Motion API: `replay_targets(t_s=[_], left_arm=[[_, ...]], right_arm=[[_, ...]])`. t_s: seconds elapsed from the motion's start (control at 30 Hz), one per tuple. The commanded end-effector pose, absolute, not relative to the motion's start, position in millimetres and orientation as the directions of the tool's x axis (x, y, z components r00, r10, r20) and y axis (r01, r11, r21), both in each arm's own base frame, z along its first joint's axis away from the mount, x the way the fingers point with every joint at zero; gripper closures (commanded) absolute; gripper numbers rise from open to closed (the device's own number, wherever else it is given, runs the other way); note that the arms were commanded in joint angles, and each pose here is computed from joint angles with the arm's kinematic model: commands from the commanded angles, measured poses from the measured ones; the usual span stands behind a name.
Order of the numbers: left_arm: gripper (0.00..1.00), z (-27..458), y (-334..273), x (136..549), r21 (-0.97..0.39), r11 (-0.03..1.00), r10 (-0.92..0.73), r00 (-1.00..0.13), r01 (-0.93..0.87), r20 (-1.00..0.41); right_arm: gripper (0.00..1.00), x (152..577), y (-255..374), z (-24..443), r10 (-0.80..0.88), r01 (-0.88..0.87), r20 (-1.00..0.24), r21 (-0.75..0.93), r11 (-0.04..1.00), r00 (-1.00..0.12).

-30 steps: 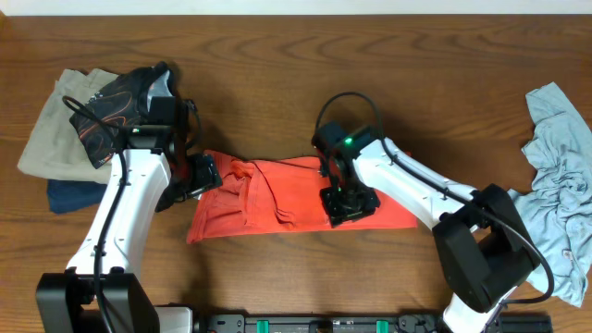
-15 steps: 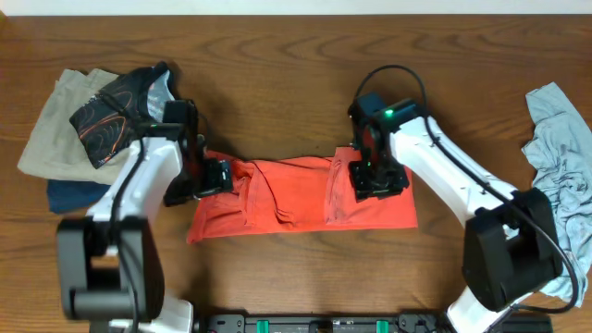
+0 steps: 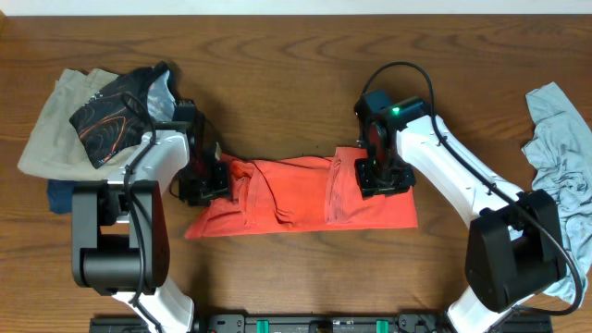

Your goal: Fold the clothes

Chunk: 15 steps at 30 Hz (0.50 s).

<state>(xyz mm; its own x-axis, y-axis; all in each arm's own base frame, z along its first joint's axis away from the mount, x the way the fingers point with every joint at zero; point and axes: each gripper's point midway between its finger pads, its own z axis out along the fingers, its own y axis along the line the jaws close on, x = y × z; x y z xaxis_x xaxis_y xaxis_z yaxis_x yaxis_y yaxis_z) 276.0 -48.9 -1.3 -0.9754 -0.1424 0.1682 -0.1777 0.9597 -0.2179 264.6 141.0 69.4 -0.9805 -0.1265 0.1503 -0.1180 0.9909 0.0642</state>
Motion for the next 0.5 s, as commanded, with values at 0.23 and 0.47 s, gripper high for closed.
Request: replay_targets(t_s=[0.23, 0.47], left_arm=[[0.94, 1, -55, 271, -0.262, 0.944, -0.140, -0.963, -0.200, 0.231], [0.94, 50, 12, 294, -0.045, 0.945, -0.316, -0.939, -0.325, 0.137]], right_arm=[[0.56, 288, 86, 79, -0.027, -0.033, 0.096, -0.065, 0.997, -0.995], [0.53, 294, 41, 79, 0.076, 0.065, 0.101, -0.107, 0.992, -0.992]])
